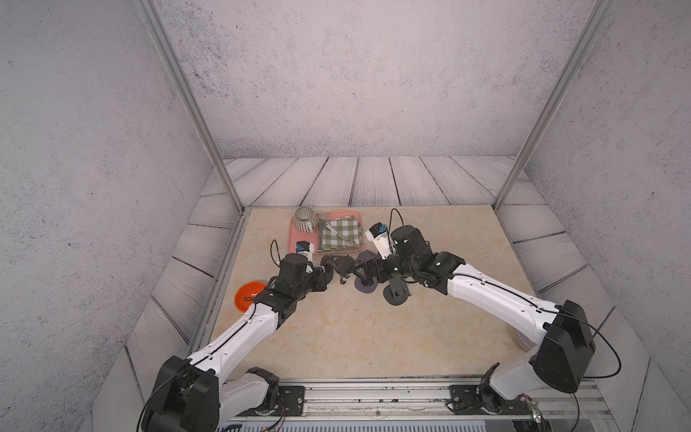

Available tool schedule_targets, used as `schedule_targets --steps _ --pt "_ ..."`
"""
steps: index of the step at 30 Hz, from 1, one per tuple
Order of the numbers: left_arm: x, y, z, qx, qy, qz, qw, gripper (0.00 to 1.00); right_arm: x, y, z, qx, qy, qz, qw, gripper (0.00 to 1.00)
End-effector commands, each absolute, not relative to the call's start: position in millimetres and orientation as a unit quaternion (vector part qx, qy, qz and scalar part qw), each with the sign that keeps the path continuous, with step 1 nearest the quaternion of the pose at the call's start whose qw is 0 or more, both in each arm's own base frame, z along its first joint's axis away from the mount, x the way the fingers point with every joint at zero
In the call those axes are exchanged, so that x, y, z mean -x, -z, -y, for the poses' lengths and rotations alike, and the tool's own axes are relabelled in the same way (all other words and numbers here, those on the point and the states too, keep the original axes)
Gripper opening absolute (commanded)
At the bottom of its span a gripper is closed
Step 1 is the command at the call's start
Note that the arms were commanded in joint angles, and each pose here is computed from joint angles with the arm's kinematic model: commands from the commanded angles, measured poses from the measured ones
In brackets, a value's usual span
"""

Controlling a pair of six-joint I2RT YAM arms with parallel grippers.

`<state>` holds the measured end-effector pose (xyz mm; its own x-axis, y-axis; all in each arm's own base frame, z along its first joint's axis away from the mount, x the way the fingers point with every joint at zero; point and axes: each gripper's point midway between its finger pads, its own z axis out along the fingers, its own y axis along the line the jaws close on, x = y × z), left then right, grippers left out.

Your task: Open the phone stand

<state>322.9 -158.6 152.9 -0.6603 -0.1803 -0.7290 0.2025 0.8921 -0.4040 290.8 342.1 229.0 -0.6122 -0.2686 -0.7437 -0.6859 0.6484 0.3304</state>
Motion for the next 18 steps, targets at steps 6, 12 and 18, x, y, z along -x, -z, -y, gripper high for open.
schedule_targets --steps 6,12,18 --pt "-320 -160 174 -0.026 0.273 -0.872 0.406 0.00 -289 -214 -354 0.291 -0.334 -0.837 0.323 0.99" --pt "-312 -169 191 -0.047 0.329 -0.851 0.407 0.00 -292 -204 -360 0.290 -0.339 -0.839 0.313 0.99" --pt "-306 -177 197 -0.051 0.358 -0.838 0.409 0.00 -295 -203 -361 0.288 -0.335 -0.840 0.316 0.99"
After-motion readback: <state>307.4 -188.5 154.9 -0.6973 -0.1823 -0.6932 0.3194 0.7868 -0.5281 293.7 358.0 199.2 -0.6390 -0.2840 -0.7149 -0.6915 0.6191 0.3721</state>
